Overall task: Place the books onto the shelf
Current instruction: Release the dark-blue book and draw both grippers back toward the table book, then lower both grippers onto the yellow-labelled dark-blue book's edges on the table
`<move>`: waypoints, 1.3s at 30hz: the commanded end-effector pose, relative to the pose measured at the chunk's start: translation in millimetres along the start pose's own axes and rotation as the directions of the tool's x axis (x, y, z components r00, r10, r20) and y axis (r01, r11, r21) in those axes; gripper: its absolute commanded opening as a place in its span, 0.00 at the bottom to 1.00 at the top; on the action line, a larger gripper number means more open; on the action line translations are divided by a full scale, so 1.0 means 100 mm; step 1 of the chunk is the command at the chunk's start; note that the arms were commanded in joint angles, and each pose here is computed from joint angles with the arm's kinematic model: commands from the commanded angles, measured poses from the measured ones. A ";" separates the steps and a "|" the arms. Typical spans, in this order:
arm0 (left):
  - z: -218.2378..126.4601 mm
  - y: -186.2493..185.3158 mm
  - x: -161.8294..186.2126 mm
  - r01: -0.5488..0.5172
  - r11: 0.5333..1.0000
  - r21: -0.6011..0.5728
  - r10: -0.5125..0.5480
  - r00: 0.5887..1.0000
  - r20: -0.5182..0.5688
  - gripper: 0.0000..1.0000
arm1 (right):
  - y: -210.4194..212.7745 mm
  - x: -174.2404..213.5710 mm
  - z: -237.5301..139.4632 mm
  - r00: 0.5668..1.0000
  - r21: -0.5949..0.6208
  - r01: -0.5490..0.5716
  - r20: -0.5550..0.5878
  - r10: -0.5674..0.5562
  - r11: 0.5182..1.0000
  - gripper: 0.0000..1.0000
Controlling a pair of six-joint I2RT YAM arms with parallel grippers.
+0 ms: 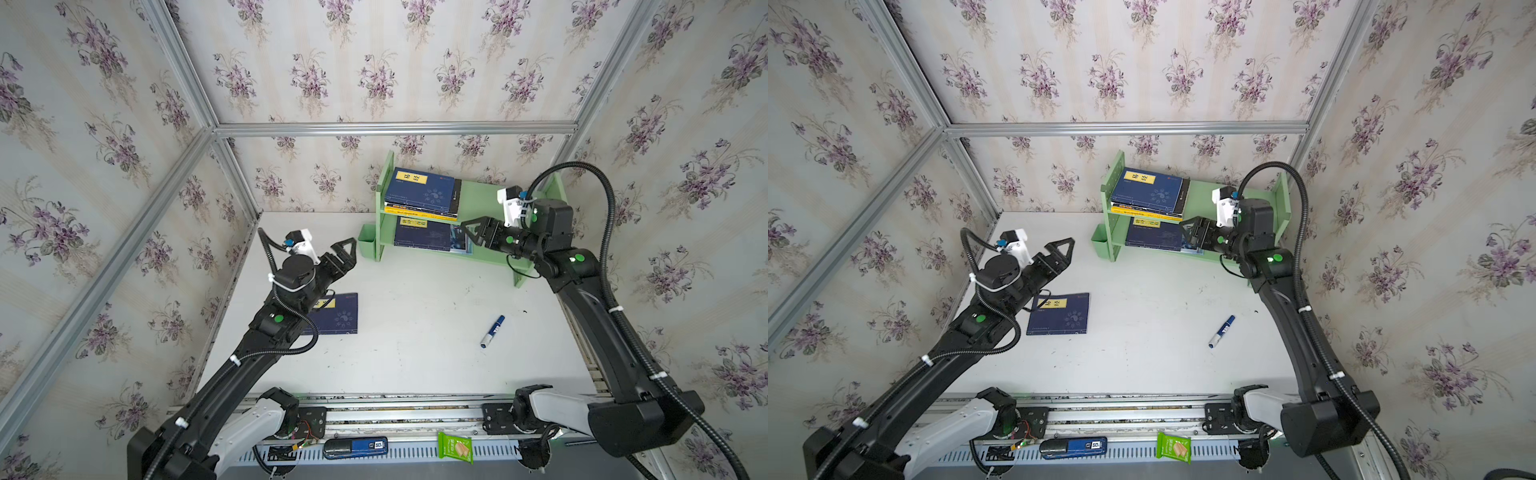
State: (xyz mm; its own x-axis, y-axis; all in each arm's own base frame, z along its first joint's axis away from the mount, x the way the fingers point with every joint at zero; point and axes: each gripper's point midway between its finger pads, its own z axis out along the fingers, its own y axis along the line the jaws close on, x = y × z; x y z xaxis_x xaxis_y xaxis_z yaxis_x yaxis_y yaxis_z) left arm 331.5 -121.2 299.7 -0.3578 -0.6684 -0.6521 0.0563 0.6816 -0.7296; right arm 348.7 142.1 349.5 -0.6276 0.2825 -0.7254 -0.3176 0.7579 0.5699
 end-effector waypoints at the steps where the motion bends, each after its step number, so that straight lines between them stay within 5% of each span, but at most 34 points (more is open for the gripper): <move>1: -0.22 0.74 0.04 -0.073 0.969 -0.237 0.074 0.997 -0.005 0.99 | -0.06 0.16 0.00 0.998 0.094 0.049 0.022 -0.051 0.994 0.68; 6: -0.37 1.52 0.24 0.028 0.930 -0.366 -0.053 0.997 -0.058 0.99 | 0.21 0.72 0.21 0.992 0.104 0.126 -0.020 -0.125 0.987 0.69; 10: -0.39 1.89 0.64 0.134 0.895 -0.425 -0.209 0.968 -0.135 0.99 | 0.57 1.22 0.61 0.986 -0.046 0.154 -0.058 -0.156 0.987 0.69; 17: -0.42 2.20 1.18 0.292 0.841 -0.455 -0.400 0.902 -0.161 0.99 | 1.05 1.88 1.36 0.929 -0.170 0.297 -0.177 -0.326 0.940 0.78; 23: -0.50 2.28 1.33 0.348 0.812 -0.468 -0.459 0.877 -0.145 0.99 | 1.31 2.21 2.03 0.901 -0.252 0.302 -0.240 -0.362 0.919 0.91; 30: -0.50 2.31 1.45 0.366 0.796 -0.483 -0.496 0.851 -0.174 0.99 | 1.40 2.46 2.70 0.877 -0.274 0.306 -0.291 -0.381 0.912 0.92; 39: -0.51 2.40 1.45 0.356 0.785 -0.507 -0.486 0.861 -0.148 0.99 | 1.09 2.84 3.34 0.844 -0.165 0.318 -0.400 -0.358 0.934 0.64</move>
State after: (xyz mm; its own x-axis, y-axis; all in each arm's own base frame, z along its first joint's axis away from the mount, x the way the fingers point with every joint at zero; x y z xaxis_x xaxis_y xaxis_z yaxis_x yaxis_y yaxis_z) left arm 249.0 -43.1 47.7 -0.4855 -0.8557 -0.1790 -0.5281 0.4503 -0.7200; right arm 368.7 501.3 89.1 -0.6860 -0.2496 -0.6834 -0.6308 0.6720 0.3878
